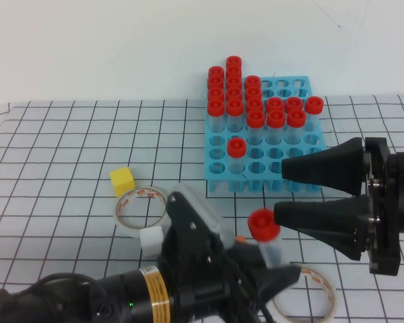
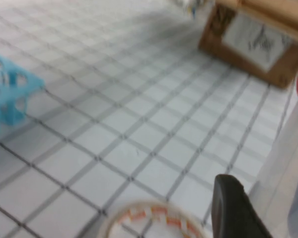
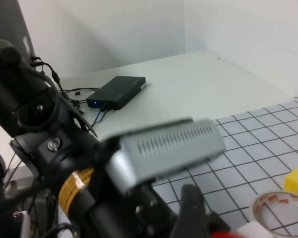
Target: Place the test tubes
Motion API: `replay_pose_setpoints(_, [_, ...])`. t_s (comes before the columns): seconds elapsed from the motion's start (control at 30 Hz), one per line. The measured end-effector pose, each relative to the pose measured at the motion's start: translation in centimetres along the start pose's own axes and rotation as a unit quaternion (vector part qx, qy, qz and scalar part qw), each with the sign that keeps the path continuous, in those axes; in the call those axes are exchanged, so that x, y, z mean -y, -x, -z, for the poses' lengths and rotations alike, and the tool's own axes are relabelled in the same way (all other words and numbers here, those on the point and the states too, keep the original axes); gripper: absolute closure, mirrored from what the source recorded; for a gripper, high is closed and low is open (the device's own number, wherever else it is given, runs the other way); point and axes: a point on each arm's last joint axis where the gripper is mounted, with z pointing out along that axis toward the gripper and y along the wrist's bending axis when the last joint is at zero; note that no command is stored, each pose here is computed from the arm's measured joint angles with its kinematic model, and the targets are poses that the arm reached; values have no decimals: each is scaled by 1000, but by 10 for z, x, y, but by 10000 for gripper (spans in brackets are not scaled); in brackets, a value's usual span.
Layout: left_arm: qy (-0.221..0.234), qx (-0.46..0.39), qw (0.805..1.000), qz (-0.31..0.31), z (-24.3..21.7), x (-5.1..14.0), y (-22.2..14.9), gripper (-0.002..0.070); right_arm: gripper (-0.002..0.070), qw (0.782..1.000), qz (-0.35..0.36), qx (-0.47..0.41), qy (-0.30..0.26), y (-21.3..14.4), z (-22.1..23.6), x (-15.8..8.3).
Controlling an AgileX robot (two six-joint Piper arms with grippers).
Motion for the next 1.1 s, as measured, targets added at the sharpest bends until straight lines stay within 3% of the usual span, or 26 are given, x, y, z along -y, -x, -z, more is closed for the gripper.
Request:
replay_pose_setpoints(0.3, [-4, -46, 999, -16, 0, 1, -8, 462, 166, 996, -15, -77, 32, -13, 1, -6])
replay_pose_setpoints(0.87, [-19, -51, 998, -16, 1, 3, -9, 463, 166, 991, -39, -100, 74, -31, -21, -7])
replay_pose_setpoints(1.03, [-21, -51, 998, -13, 1, 4, -9, 463, 172, 993, -54, -85, 54, -31, -25, -2])
replay_pose_setpoints(1.1, [-24, -52, 998, -15, 1, 4, -9, 463, 212, 994, -58, -81, 44, -31, -25, -1])
